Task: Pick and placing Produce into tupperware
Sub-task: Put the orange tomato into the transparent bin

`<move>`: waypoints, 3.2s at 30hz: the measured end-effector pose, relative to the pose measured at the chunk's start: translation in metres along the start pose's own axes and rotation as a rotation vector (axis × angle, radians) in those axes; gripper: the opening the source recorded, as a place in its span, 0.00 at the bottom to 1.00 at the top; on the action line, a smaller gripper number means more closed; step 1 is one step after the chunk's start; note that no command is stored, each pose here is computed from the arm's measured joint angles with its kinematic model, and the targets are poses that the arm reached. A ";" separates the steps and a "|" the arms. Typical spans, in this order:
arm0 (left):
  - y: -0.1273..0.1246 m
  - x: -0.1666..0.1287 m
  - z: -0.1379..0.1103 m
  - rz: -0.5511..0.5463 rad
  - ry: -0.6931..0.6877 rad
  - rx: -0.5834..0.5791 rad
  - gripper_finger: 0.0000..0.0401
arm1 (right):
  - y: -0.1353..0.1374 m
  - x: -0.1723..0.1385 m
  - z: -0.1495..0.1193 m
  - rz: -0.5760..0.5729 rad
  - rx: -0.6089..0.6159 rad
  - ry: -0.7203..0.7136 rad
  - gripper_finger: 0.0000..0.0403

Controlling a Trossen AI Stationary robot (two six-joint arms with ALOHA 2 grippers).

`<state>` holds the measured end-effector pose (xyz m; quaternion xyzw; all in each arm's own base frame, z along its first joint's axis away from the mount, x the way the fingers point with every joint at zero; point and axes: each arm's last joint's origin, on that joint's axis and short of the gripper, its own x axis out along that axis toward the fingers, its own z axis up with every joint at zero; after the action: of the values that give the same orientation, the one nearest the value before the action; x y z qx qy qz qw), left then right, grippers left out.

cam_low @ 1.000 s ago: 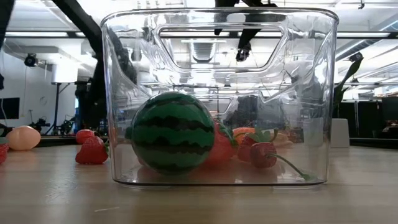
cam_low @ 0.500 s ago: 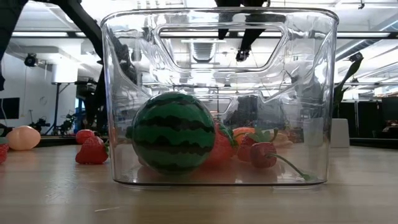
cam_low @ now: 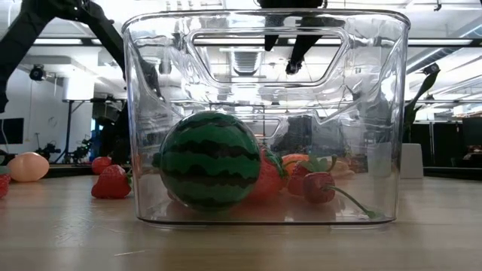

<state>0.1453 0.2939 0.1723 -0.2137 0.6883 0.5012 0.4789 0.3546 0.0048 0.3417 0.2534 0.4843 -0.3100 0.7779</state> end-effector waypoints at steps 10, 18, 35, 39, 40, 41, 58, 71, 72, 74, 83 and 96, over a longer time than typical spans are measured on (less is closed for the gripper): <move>0.000 0.006 0.002 -0.002 0.026 0.011 0.62 | -0.004 -0.004 0.003 0.003 -0.022 -0.014 0.75; -0.003 0.012 0.004 0.008 0.042 0.013 0.62 | -0.007 -0.004 0.005 -0.003 -0.049 -0.017 0.75; -0.005 0.016 0.008 0.047 0.007 -0.018 0.62 | -0.008 -0.006 0.005 0.001 -0.077 -0.019 0.75; -0.009 0.013 0.007 0.050 0.003 -0.015 0.62 | -0.009 -0.006 0.006 -0.003 -0.073 -0.021 0.75; -0.011 0.010 0.006 0.045 0.000 -0.009 0.62 | -0.010 -0.006 0.007 -0.003 -0.072 -0.021 0.76; -0.013 0.007 0.005 0.037 -0.008 -0.004 0.62 | -0.010 -0.006 0.007 -0.003 -0.074 -0.022 0.76; -0.061 -0.114 -0.051 -0.384 -0.298 0.066 0.51 | -0.031 -0.038 0.005 -0.027 -0.052 -0.090 0.75; -0.088 -0.253 -0.176 -1.194 -0.751 0.302 0.58 | -0.057 -0.077 -0.002 -0.013 0.062 -0.175 0.76; -0.092 -0.259 -0.184 -1.222 -0.773 0.336 0.58 | -0.058 -0.078 -0.002 -0.009 0.071 -0.178 0.76; -0.101 -0.265 -0.195 -1.261 -0.796 0.395 0.58 | -0.059 -0.080 -0.003 -0.003 0.090 -0.182 0.76; -0.183 -0.251 -0.204 -1.183 -0.683 0.646 0.58 | -0.057 -0.078 -0.010 -0.026 0.154 -0.142 0.77; -0.222 -0.242 -0.205 -1.179 -0.605 0.703 0.58 | -0.053 -0.079 -0.023 -0.057 0.156 -0.093 0.78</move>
<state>0.3349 -0.0246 0.2833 -0.2343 0.4176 -0.0510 0.8764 0.2757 0.0031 0.3997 0.2847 0.4293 -0.3801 0.7683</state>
